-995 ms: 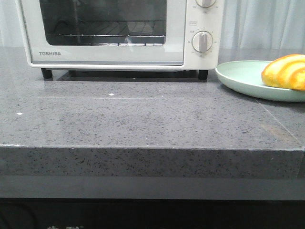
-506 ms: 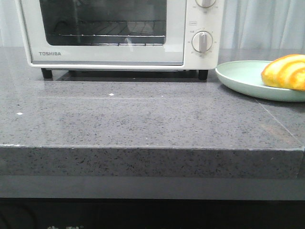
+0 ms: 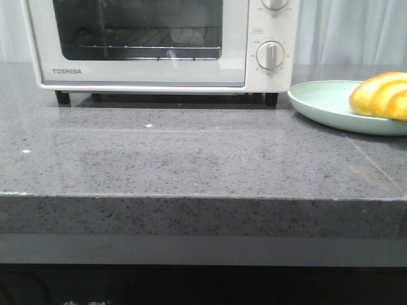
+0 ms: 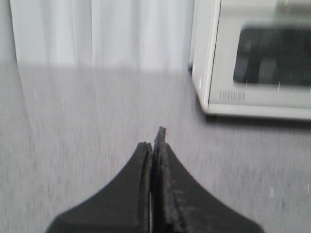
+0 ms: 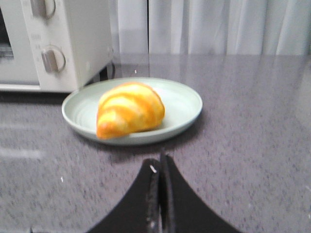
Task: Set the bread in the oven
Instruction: 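Move the left gripper toward the toaster oven door handle, then hook the oven door handle with the left gripper and pull it down open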
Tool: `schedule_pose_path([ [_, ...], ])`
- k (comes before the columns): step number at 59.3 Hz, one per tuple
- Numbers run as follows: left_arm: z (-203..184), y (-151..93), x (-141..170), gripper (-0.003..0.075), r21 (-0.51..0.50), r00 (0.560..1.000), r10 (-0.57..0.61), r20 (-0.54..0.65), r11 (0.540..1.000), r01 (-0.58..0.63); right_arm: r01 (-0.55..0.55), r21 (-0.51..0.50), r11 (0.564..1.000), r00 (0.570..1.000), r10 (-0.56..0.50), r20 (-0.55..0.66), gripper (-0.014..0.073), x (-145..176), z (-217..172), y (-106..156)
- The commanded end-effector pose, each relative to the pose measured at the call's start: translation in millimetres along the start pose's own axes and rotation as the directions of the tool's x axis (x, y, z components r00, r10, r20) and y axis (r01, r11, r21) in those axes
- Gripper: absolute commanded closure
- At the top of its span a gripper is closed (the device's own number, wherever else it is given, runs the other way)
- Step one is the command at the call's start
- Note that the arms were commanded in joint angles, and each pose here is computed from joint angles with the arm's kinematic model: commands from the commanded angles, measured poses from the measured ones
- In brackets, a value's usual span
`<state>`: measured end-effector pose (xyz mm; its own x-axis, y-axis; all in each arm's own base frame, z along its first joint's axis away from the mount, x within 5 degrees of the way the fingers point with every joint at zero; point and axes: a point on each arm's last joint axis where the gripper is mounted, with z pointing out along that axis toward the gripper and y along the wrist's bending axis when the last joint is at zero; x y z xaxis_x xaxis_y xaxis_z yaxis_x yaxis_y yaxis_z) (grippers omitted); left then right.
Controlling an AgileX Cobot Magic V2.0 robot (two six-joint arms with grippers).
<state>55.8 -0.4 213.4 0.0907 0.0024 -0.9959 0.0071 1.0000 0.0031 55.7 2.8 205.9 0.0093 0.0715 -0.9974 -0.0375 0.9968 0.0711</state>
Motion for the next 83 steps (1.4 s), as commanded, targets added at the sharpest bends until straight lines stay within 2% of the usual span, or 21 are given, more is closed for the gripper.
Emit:
schedule_pose_path([
  [1,-5.3,1.0,-31.7,0.0741,-0.006,0.977,-0.021,0.212,1.000,0.023,-0.016,0.004,1.000,0.981,0.015,0.195,0.0655,-43.4,-10.3,1.6],
  [7,-7.5,0.3,-56.1,0.0741,0.005,0.985,-0.037,0.171,0.999,0.036,-0.006,-0.024,1.000,0.988,0.009,0.155,0.0655,-65.4,-16.4,6.4],
  [14,-1.1,-0.8,-77.3,0.0741,0.012,0.999,-0.036,0.028,0.999,0.035,0.000,-0.052,0.999,0.998,0.003,0.068,0.0655,-89.5,-16.4,11.3],
  [22,23.9,-1.2,-99.6,0.0741,0.013,0.993,-0.035,-0.114,0.999,0.036,-0.003,-0.062,0.998,0.999,0.001,-0.040,0.0655,-105.0,-2.9,13.7],
  [27,46.3,-0.9,-111.3,0.0741,0.009,0.991,-0.038,-0.125,0.999,0.040,-0.012,-0.061,0.998,0.998,0.008,-0.068,0.0655,-108.3,5.0,13.9],
  [32,67.1,-1.0,-125.1,0.0741,0.010,0.996,-0.059,-0.066,0.998,0.059,-0.028,-0.065,0.998,0.996,0.022,-0.084,0.0655,-107.7,7.8,14.3],
  [37,89.8,-5.9,-134.5,0.0741,0.044,0.994,-0.058,-0.096,0.997,0.063,-0.058,-0.073,0.996,0.995,0.051,-0.084,0.0655,-107.9,7.7,15.2],
  [46,134.8,-35.6,-158.8,0.0741,0.196,0.990,-0.046,-0.137,0.978,0.072,-0.087,-0.081,0.993,0.993,0.081,-0.083,0.0655,-108.2,7.7,16.2],
  [59,193.6,-99.9,-176.7,0.0741,0.395,0.991,0.009,-0.133,0.918,0.044,-0.087,-0.081,0.993,0.993,0.081,-0.083,0.0655,-108.2,7.7,16.2],
  [70,238.1,-137.7,-173.4,0.0741,0.445,0.986,0.029,-0.163,0.895,0.047,-0.087,-0.080,0.993,0.993,0.080,-0.083,0.0655,-108.2,7.7,16.1],
  [83,261.2,-149.9,-159.9,0.0741,0.444,0.979,0.046,-0.196,0.895,0.047,-0.086,-0.081,0.993,0.993,0.079,-0.083,0.0655,-108.2,7.7,16.1],
])
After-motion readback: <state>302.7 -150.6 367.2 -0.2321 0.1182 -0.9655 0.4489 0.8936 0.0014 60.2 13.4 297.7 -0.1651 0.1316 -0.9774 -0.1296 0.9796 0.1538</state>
